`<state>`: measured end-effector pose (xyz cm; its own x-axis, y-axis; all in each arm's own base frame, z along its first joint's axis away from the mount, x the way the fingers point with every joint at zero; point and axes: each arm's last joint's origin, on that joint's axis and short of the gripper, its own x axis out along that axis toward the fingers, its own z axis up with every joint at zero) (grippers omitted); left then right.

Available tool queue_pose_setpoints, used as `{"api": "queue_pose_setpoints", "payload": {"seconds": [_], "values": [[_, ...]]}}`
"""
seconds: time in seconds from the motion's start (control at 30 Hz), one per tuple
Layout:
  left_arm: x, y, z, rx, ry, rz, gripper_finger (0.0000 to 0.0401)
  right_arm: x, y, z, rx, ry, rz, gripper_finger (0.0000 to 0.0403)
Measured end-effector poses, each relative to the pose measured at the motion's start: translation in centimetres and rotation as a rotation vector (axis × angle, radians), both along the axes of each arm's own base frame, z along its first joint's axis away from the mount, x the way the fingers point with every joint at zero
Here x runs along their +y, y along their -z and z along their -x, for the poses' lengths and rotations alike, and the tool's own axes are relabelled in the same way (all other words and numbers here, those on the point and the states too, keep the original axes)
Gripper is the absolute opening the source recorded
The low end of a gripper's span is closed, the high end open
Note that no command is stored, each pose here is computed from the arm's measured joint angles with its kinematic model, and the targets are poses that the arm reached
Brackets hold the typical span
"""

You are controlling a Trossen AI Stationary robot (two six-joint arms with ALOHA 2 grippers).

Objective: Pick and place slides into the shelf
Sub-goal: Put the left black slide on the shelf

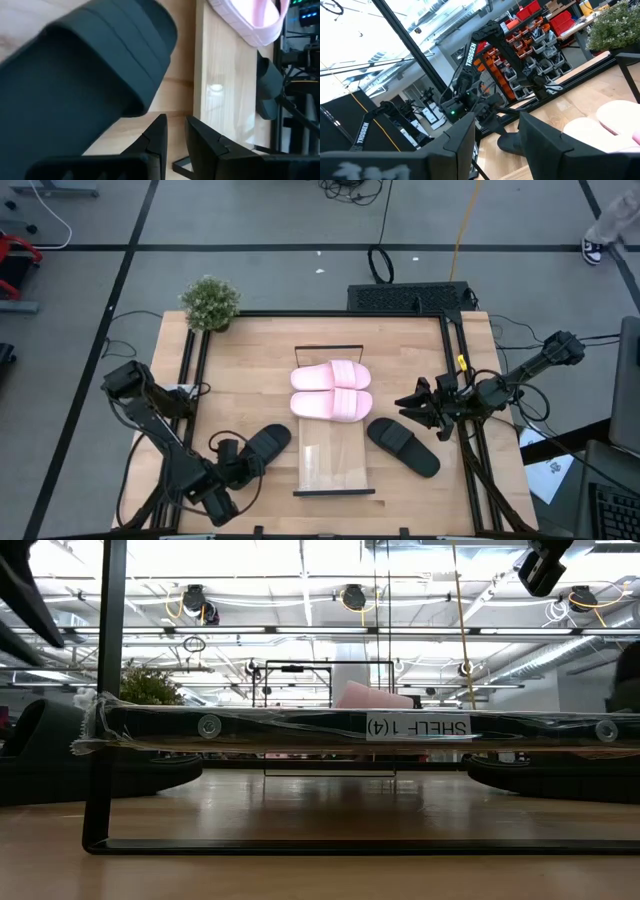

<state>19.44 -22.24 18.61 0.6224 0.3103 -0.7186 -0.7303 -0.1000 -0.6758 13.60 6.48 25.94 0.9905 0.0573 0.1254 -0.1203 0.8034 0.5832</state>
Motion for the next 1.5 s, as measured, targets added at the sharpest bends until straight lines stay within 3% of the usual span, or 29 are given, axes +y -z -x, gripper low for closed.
{"api": "queue_pose_setpoints", "payload": {"seconds": [0.67,1.17,1.5], "values": [[-1.0,0.0,1.1,0.015,0.065,0.018,0.0063,-0.3,0.0,-0.2,0.0,0.025,0.001,0.0141],[0.9,0.9,0.3,0.134,0.014,0.011,0.0063,-0.4,0.0,-0.2,0.001,0.023,-0.025,0.0141],[1.7,0.9,-0.3,0.143,-0.02,-0.008,0.0063,-0.4,0.0,-0.2,0.001,0.023,-0.026,0.0141]]}}
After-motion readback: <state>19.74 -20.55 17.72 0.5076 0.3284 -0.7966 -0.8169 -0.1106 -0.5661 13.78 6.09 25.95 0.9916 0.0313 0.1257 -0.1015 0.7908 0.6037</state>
